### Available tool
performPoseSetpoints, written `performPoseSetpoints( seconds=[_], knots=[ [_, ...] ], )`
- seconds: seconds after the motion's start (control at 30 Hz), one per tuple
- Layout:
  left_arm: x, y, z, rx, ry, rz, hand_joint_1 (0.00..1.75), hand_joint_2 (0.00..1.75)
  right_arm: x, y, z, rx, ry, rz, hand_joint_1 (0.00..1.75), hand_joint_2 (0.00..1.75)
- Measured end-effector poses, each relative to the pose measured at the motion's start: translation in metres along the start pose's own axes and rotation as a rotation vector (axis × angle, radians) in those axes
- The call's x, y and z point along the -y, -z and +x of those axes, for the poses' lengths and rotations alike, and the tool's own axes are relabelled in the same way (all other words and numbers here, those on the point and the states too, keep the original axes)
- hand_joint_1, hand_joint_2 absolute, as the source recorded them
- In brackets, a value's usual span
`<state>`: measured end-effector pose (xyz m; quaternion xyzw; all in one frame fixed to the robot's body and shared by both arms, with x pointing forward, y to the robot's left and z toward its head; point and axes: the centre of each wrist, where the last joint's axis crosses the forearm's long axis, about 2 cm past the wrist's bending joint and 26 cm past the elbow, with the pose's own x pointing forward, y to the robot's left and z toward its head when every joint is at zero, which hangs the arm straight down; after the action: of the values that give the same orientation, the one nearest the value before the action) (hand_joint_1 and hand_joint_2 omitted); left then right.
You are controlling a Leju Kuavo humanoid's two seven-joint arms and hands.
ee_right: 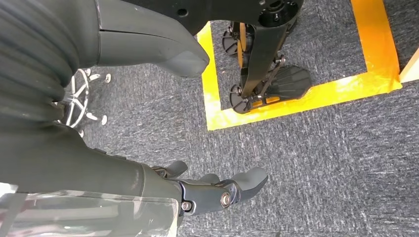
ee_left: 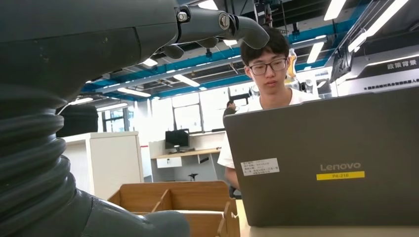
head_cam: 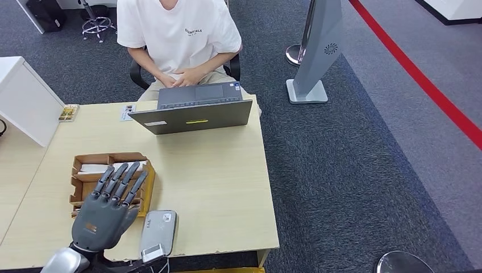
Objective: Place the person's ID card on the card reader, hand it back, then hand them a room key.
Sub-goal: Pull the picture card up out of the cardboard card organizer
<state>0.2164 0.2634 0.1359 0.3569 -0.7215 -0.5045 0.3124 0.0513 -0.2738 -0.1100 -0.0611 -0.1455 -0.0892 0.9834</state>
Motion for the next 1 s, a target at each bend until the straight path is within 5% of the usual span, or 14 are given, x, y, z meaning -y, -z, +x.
performPoseSetpoints(
  seconds=[0.67,1.0],
  knots=[
    [0.020,-0.028,0.021,-0.057,-0.105,-0.079,0.00,1.75,0.001,0.000,-0.002,-0.010,-0.007,-0.003,0.00,1.75],
    [0.030,-0.033,0.015,-0.172,-0.108,-0.116,0.00,1.75,0.001,0.000,-0.002,-0.021,-0.024,0.000,0.00,1.75]
  ],
)
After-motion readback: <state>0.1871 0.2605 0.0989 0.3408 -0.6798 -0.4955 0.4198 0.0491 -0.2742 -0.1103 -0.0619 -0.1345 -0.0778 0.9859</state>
